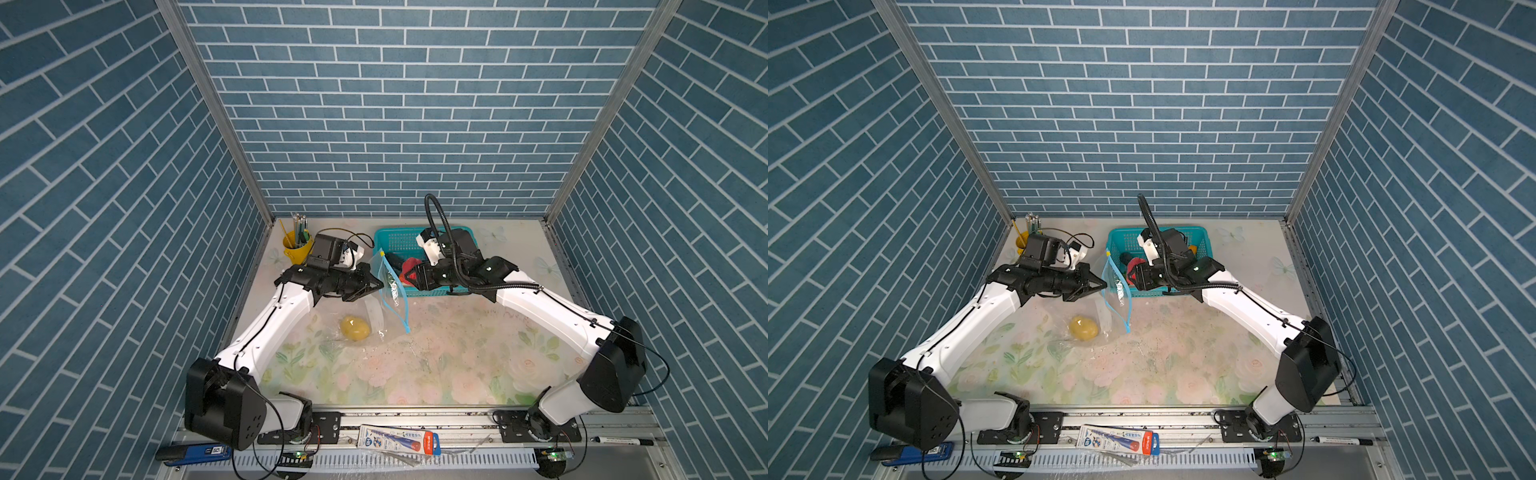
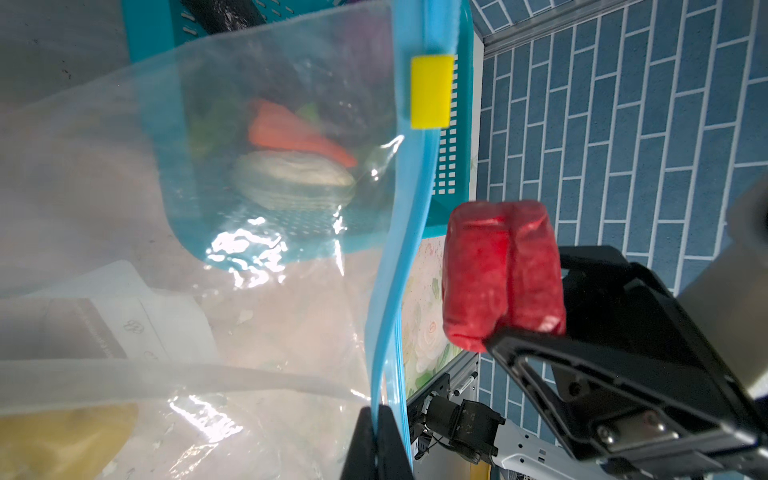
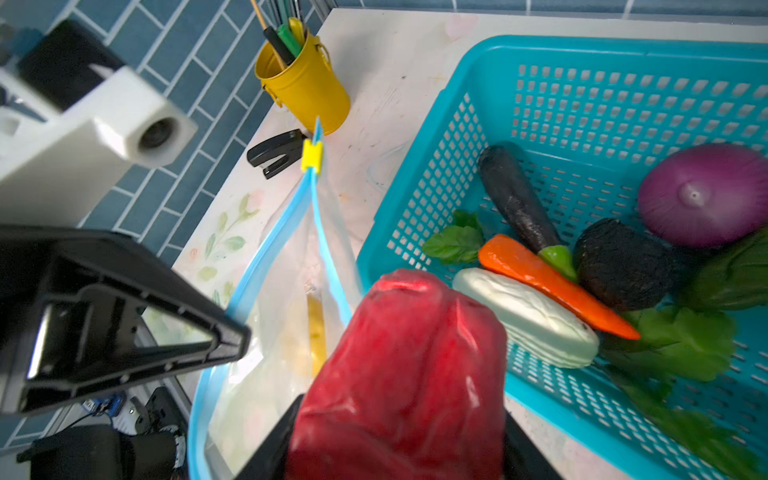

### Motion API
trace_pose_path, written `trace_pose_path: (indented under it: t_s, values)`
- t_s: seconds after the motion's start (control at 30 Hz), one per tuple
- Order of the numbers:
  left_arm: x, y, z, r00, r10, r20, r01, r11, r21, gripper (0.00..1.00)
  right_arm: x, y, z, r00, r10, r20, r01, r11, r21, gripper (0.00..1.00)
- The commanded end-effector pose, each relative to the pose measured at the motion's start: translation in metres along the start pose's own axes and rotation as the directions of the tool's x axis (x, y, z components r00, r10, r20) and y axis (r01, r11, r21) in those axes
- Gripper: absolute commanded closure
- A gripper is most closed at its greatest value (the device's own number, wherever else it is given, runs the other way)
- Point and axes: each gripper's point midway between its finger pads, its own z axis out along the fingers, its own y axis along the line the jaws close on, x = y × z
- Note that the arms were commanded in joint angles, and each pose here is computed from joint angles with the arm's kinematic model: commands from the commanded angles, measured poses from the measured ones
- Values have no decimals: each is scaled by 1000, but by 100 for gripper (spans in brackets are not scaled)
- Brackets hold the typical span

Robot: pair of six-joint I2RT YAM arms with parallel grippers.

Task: Place the food in the zip-top bag and seal the zipper
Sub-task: 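Carry the red pepper to the bag mouth held by the left gripper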

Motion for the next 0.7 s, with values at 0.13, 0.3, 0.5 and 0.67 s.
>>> trace_pose_path:
  t_s: [0.13,0.3,0.5,0.67]
  values:
    - [-4,-1,-1,1000,2,9,-2,1000,-2,100,8,29,-28,996,-84,32,87,987,-134,65]
    - [-5,-2,-1,1000,5,8,-5,1000,-4,100,11,51,-32,992,-114,56,125,961,-248,68]
    - [-6,-6,-4,1000,8,13,-8,1000,-1,100,20,67,-20,992,-128,9,124,937,-325,71]
    - [-5,-9,-7,1000,12,16,-12,1000,3,100,24,67,-7,992,-126,-28,110,936,-334,72]
